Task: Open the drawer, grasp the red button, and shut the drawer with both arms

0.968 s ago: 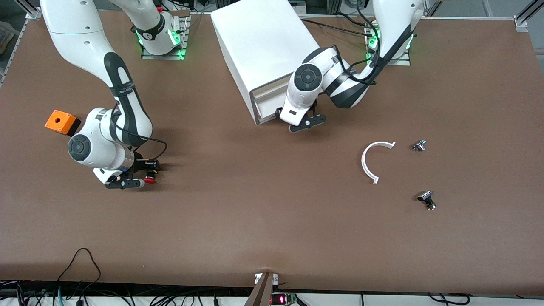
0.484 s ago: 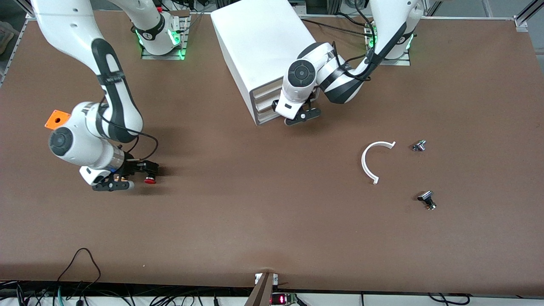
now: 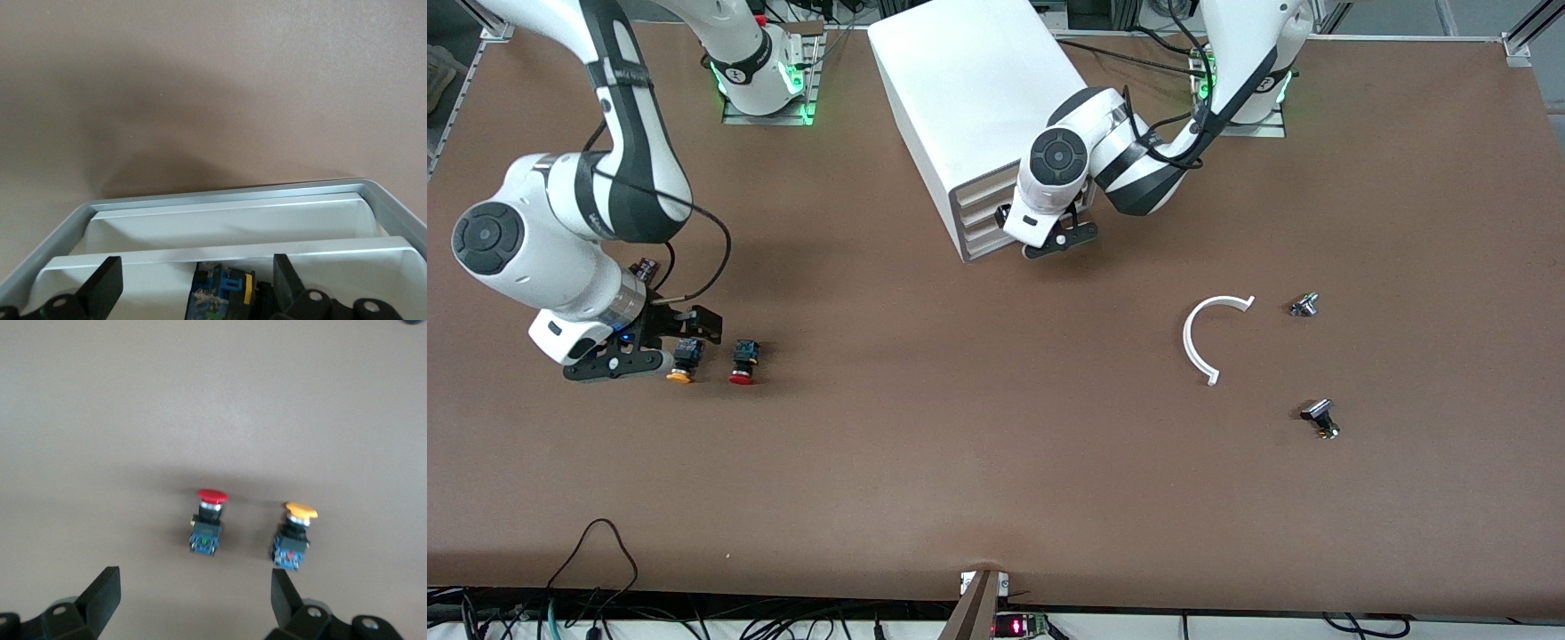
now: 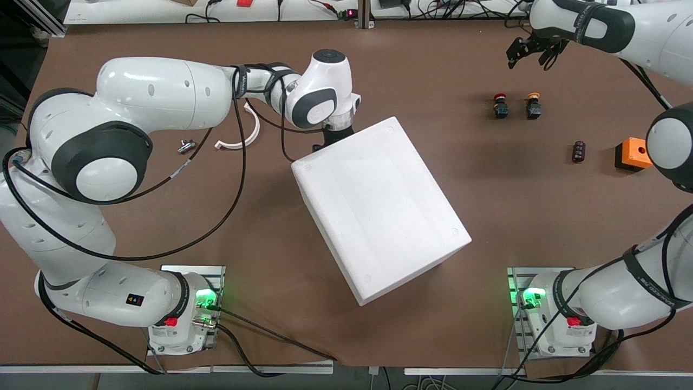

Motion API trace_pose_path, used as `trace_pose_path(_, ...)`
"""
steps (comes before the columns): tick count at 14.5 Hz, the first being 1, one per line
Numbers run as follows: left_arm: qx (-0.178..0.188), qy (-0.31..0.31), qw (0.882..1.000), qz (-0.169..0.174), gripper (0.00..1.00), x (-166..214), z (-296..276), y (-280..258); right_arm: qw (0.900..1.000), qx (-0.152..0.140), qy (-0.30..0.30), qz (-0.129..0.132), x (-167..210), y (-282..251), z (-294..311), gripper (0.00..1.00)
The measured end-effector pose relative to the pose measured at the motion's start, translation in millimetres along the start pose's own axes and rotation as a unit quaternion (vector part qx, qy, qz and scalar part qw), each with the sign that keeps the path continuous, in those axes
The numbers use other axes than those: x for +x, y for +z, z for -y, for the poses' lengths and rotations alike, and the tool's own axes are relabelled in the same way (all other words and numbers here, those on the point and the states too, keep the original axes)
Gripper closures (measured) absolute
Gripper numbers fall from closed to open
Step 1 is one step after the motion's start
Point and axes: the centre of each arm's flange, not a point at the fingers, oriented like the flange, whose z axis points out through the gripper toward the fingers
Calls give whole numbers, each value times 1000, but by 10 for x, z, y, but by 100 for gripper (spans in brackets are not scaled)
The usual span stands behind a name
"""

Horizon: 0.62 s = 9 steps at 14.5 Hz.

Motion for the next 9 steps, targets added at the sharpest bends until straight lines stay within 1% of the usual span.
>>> trace_pose_path(1,1,9,1000,-1,1,97,36,-143,1000,-2,2,3,14,-205,67,0)
trace_pose_path(3,-3,25,1000,-7,1,505,219,-678,1000,3,5,2,35,-646,119,0)
trace_pose_path(4,-5,32,999,-16,1,775,378,-1012,1000,5,8,1,23,-855,120,0)
trace_pose_path(6,-7,49,998,-46,1,1289,765,-1639,1000,10,26,2,-35,-1223,88,0)
trace_pose_path(7,-6,63,996,-59,1,1476,940,-1900,999,12,39,5,-78,-1358,50,0)
trace_pose_path(9,9,97,993,-73,1,1697,1253,-2340,998,22,53,-2,-163,-1591,-13,0)
